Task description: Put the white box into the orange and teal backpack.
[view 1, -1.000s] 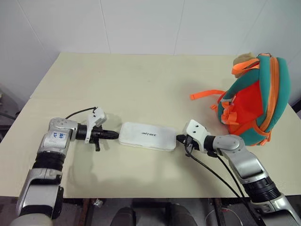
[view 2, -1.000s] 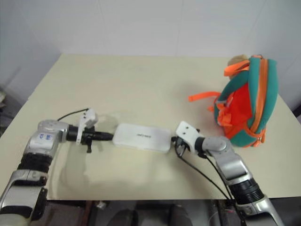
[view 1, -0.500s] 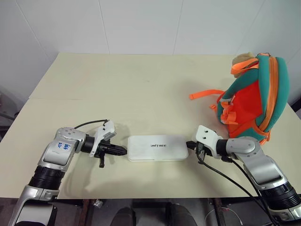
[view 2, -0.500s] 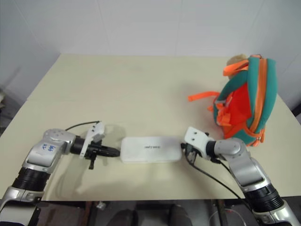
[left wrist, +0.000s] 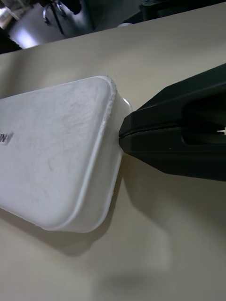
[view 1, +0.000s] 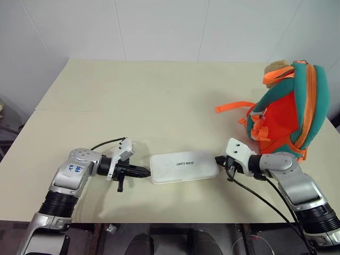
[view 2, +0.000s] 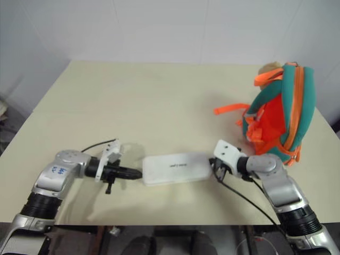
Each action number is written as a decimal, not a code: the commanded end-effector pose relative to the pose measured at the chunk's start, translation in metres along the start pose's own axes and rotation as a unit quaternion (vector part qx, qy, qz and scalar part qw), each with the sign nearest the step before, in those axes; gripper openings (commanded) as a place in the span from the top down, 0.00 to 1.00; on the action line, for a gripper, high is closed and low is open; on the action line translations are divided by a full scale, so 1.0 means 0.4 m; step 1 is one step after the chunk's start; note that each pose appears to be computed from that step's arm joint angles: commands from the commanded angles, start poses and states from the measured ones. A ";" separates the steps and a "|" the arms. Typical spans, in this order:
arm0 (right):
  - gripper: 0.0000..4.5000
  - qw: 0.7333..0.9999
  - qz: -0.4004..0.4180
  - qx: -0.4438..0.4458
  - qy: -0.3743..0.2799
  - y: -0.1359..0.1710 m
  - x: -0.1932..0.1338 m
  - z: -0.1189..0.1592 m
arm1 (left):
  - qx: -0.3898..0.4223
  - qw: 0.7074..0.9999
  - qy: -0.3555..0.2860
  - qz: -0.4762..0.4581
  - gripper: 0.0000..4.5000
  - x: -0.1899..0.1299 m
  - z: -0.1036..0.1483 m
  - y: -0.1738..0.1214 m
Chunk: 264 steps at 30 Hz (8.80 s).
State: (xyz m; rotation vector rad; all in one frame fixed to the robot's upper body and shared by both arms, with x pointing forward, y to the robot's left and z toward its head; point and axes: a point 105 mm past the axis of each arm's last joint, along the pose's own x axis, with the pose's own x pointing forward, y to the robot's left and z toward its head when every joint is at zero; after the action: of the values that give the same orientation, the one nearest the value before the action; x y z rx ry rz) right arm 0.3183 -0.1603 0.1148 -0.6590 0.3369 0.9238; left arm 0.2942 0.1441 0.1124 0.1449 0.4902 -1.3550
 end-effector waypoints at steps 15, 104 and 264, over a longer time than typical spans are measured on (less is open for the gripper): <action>0.97 0.998 0.053 -0.025 -0.037 0.041 -0.009 0.052 | 0.006 0.999 0.021 0.024 1.00 -0.058 0.004 -0.005; 0.00 0.995 -0.069 0.005 -0.065 -0.002 -0.006 0.023 | -0.320 0.937 -0.143 0.005 0.01 0.001 0.000 -0.042; 0.89 0.931 0.023 0.033 -0.364 0.011 -0.148 0.454 | -0.329 0.882 -0.305 0.141 0.71 -0.355 0.180 0.127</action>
State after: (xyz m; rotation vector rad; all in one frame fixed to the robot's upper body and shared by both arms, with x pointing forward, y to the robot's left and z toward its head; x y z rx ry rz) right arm 0.3010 -0.0853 0.2629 -0.1681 -0.1909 1.0397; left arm 0.3434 0.2517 0.2103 -0.7586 0.3984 -0.7945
